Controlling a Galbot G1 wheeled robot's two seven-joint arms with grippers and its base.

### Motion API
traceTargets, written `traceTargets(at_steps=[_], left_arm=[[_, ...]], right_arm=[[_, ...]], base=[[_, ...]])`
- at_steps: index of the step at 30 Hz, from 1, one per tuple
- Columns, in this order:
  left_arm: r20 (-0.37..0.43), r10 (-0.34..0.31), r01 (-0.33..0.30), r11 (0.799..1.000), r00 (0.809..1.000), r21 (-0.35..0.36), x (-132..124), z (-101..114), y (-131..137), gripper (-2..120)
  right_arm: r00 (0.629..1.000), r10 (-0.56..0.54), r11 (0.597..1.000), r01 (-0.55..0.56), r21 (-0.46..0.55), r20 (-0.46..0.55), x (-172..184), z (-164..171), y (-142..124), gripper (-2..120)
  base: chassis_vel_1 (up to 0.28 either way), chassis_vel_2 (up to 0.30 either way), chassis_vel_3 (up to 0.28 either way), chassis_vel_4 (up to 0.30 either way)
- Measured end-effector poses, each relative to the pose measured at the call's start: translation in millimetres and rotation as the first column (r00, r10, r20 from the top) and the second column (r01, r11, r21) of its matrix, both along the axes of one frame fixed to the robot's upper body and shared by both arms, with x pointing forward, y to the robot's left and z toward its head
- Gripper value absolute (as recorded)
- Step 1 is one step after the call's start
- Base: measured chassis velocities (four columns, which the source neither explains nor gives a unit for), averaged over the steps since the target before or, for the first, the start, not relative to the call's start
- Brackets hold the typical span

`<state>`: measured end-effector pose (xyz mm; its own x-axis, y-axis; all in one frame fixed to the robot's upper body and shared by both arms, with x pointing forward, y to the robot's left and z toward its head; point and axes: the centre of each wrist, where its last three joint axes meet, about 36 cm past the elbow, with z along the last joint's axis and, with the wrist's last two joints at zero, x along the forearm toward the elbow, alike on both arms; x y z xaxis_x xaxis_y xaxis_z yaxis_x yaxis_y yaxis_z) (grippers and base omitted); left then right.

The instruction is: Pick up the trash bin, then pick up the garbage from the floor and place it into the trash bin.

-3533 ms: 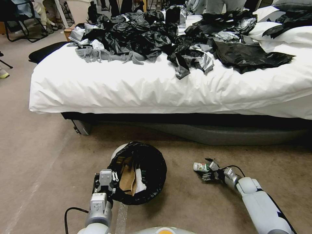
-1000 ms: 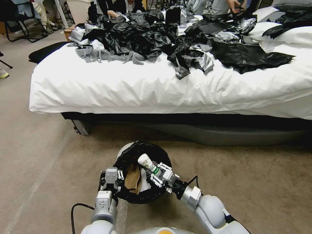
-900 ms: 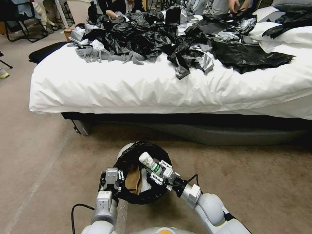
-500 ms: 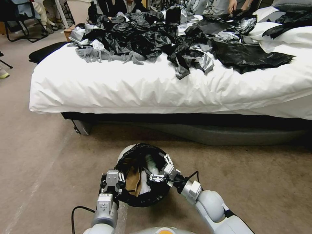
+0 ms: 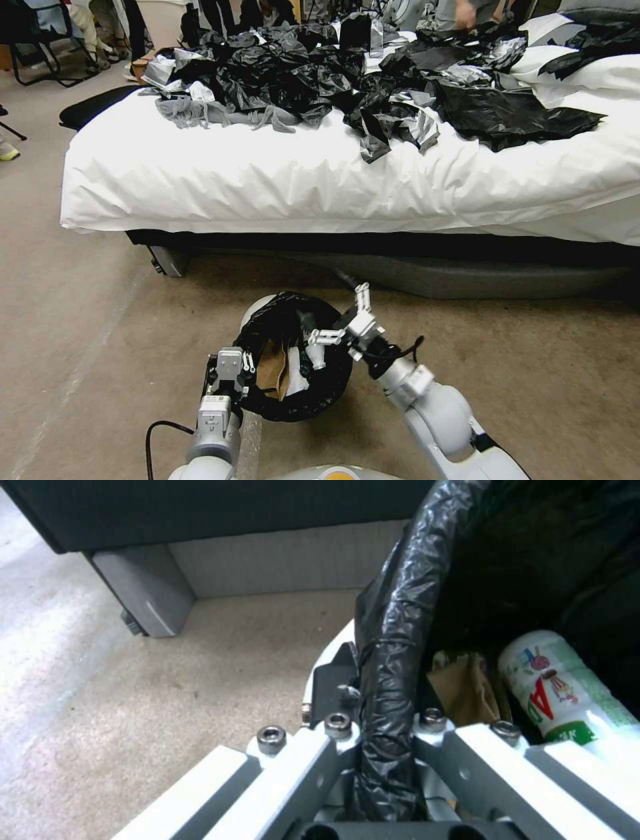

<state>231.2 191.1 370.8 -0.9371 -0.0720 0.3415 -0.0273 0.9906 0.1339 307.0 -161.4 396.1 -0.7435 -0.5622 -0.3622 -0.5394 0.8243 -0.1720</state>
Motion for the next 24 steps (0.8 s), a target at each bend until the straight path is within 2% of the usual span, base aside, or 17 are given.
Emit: traceTargets(at_steps=[3, 4, 8, 15, 24], left_arm=[[0.003, 0.006, -0.006, 1.000, 1.000, -0.001, 3.3, -0.5, 3.0, 0], [0.003, 0.006, -0.006, 1.000, 1.000, -0.001, 3.3, -0.5, 3.0, 0], [0.007, 0.015, -0.014, 1.000, 1.000, -0.012, 5.5, 0.3, 4.8, 0], [0.014, 0.016, -0.016, 1.000, 1.000, -0.025, 4.3, 4.9, 4.3, 0], [0.019, 0.016, -0.015, 1.000, 1.000, -0.026, 2.1, 9.0, 5.4, 0]], right_arm=[[0.992, -0.122, 0.992, 0.122, 0.010, -0.025, -27.6, 4.9, -4.4, 100], [0.992, -0.122, 0.992, 0.122, 0.010, -0.025, -27.6, 4.9, -4.4, 100], [0.964, -0.244, 0.970, 0.245, -0.002, -0.108, -53.5, -25.4, -8.9, 100], [0.943, -0.308, 0.951, 0.308, -0.020, -0.123, -54.9, -46.5, -21.5, 100], [0.938, -0.327, 0.945, 0.328, -0.014, -0.115, -47.2, -49.7, -27.2, 100]], base=[[0.000, 0.000, 0.000, 0.000], [0.000, 0.000, 0.000, 0.000], [0.000, 0.000, 0.000, 0.000], [0.000, 0.000, 0.000, 0.000], [0.006, 0.003, 0.004, 0.004]])
